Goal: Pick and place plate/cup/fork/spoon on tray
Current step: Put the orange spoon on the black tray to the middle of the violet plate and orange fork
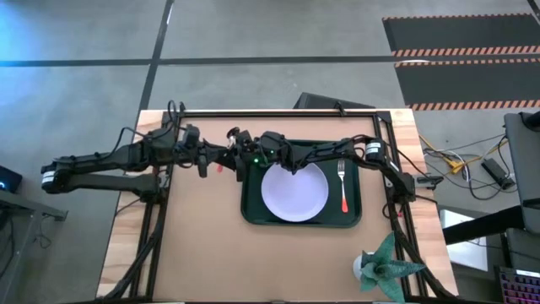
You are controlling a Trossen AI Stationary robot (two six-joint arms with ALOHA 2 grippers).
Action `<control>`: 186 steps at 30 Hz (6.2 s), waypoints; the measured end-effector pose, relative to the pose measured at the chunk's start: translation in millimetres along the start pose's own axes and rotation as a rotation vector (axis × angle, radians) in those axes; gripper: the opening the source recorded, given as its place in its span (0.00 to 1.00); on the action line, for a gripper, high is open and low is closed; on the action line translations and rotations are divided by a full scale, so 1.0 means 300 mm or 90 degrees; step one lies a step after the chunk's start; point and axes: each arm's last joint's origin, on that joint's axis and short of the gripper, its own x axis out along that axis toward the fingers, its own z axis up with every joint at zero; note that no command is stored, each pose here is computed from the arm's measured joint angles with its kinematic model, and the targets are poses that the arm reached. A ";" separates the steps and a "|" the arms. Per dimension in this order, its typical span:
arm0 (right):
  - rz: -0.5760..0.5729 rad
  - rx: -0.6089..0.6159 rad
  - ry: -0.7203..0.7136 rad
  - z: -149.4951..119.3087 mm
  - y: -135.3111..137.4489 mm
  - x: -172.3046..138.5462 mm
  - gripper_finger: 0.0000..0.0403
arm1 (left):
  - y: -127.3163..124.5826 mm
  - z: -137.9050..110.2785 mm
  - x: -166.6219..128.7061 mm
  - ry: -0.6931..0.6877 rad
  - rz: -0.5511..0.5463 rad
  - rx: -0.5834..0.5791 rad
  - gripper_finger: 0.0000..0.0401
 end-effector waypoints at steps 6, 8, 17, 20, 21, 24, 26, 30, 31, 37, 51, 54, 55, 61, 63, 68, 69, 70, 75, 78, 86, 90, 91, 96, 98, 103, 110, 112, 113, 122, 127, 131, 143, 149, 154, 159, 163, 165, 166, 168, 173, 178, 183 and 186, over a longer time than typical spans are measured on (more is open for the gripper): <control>0.016 0.004 0.010 0.001 0.004 0.000 0.03 | -0.001 0.004 -0.010 -0.007 -0.004 0.000 0.00; 0.017 0.004 0.012 0.000 0.004 0.000 0.02 | -0.001 0.004 -0.011 -0.008 -0.004 0.000 0.00; 0.047 0.023 0.034 -0.002 0.006 -0.001 0.02 | -0.002 0.004 -0.011 -0.008 -0.005 -0.001 0.00; 0.052 0.037 0.039 0.002 0.004 -0.003 0.02 | -0.002 0.004 -0.010 -0.007 -0.005 -0.001 0.00; 0.055 0.037 0.040 0.004 0.005 -0.003 0.03 | -0.002 0.004 -0.010 -0.007 -0.005 -0.001 0.00; 0.056 0.036 0.038 0.011 0.006 -0.005 0.07 | -0.002 0.004 -0.010 -0.007 -0.005 -0.001 0.00; 0.049 0.039 0.045 0.015 0.002 -0.008 0.11 | -0.002 0.004 -0.011 -0.008 -0.005 -0.001 0.00; 0.026 0.044 0.076 0.019 -0.003 -0.014 0.21 | -0.002 0.004 -0.011 -0.008 -0.005 -0.001 0.00; 0.025 0.042 0.085 0.020 -0.001 -0.015 0.23 | -0.002 0.004 -0.011 -0.008 -0.004 -0.001 0.00; 0.047 0.009 0.100 0.080 0.018 -0.034 0.30 | -0.002 0.004 -0.010 -0.007 -0.004 -0.001 0.00; 0.002 -0.021 0.180 0.131 0.051 -0.074 0.25 | -0.002 0.005 -0.011 -0.009 -0.004 -0.001 0.00; 0.002 -0.022 0.179 0.132 0.051 -0.074 0.25 | -0.003 0.007 -0.011 -0.012 -0.006 -0.002 0.00; 0.002 -0.022 0.179 0.132 0.051 -0.074 0.25 | -0.003 0.008 -0.011 -0.015 -0.007 -0.003 0.00; -0.009 -0.039 0.173 0.130 0.050 -0.073 0.22 | -0.004 0.009 -0.011 -0.017 -0.008 -0.003 0.00; -0.012 -0.046 0.168 0.131 0.050 -0.072 0.20 | -0.004 0.008 -0.009 -0.016 -0.008 -0.003 0.00; -0.012 -0.046 0.166 0.132 0.051 -0.072 0.17 | -0.004 0.009 -0.011 -0.017 -0.008 -0.004 0.00; -0.012 -0.047 0.166 0.131 0.050 -0.072 0.17 | -0.004 0.009 -0.011 -0.017 -0.008 -0.004 0.00; -0.012 -0.047 0.166 0.131 0.050 -0.072 0.16 | -0.004 0.009 -0.011 -0.017 -0.008 -0.004 0.00; -0.018 -0.059 0.163 0.131 0.050 -0.071 0.05 | -0.003 0.008 -0.009 -0.016 -0.006 -0.004 0.00; -0.023 -0.076 0.157 0.130 0.053 -0.069 0.02 | -0.004 0.008 -0.009 -0.016 -0.007 -0.003 0.00; -0.035 -0.101 0.153 0.118 0.066 -0.063 0.02 | -0.003 0.005 -0.003 -0.011 -0.005 -0.003 0.00; -0.035 -0.109 0.155 0.113 0.080 -0.060 0.02 | -0.002 0.004 0.000 -0.008 -0.004 -0.001 0.00; -0.036 -0.111 0.156 0.115 0.085 -0.061 0.02 | -0.003 0.004 0.000 -0.008 -0.005 -0.001 0.00; -0.052 -0.110 0.179 0.115 0.110 -0.068 0.02 | -0.004 0.005 -0.004 -0.009 -0.010 -0.002 0.00; -0.056 -0.118 0.190 0.121 0.130 -0.074 0.02 | -0.005 0.006 -0.007 -0.009 -0.015 -0.002 0.00; -0.117 -0.144 0.235 0.152 0.180 -0.111 0.02 | -0.006 0.008 -0.010 -0.014 -0.014 0.007 0.00; -0.166 -0.157 0.282 0.185 0.241 -0.158 0.02 | -0.002 0.008 -0.009 -0.016 0.000 0.010 0.00; -0.170 -0.160 0.281 0.191 0.248 -0.163 0.02 | -0.001 0.008 -0.009 -0.018 0.002 0.010 0.00; -0.171 -0.161 0.279 0.192 0.249 -0.162 0.02 | -0.002 0.008 -0.009 -0.018 0.001 0.010 0.00; -0.221 -0.169 0.301 0.182 0.246 -0.175 0.02 | 0.000 0.003 -0.009 -0.006 0.002 0.011 0.00; -0.311 -0.138 0.367 0.222 0.295 -0.259 0.02 | 0.008 -0.012 -0.006 0.011 0.010 0.012 0.00; -0.395 -0.112 0.389 0.272 0.393 -0.354 0.02 | 0.013 -0.023 -0.003 0.018 0.013 0.013 0.00; -0.596 -0.049 0.333 0.333 0.726 -0.665 0.02 | 0.014 -0.023 -0.003 0.018 0.012 0.018 0.00; -0.663 -0.010 0.346 0.288 0.780 -0.737 0.02 | 0.014 -0.024 -0.002 0.018 0.012 0.016 0.00; -0.706 0.015 0.344 0.223 0.792 -0.768 0.02 | 0.016 -0.028 0.004 0.023 0.015 0.013 0.00; -0.728 0.058 0.301 0.139 0.800 -0.832 0.02 | 0.018 -0.033 0.014 0.031 0.019 0.013 0.00; -0.705 0.114 0.263 0.064 0.797 -0.881 0.02 | 0.019 -0.036 0.019 0.035 0.021 0.014 0.00; -0.680 0.141 0.250 0.031 0.788 -0.901 0.02 | 0.019 -0.036 0.021 0.036 0.022 0.014 0.00; -0.667 0.151 0.243 0.013 0.781 -0.910 0.02 | 0.019 -0.036 0.021 0.036 0.022 0.013 0.00; -0.651 0.170 0.231 -0.018 0.759 -0.928 0.02 | 0.019 -0.036 0.021 0.036 0.022 0.013 0.00; -0.645 0.209 0.208 -0.082 0.695 -0.998 0.02 | 0.019 -0.036 0.020 0.035 0.021 0.012 0.00; -0.614 0.246 0.185 -0.125 0.649 -1.053 0.02 | 0.019 -0.035 0.019 0.035 0.021 0.012 0.00; -0.598 0.279 0.169 -0.180 0.600 -1.098 0.02 | 0.019 -0.036 0.020 0.035 0.021 0.011 0.00; -0.585 0.306 0.161 -0.223 0.571 -1.118 0.02 | 0.019 -0.036 0.020 0.035 0.021 0.011 0.00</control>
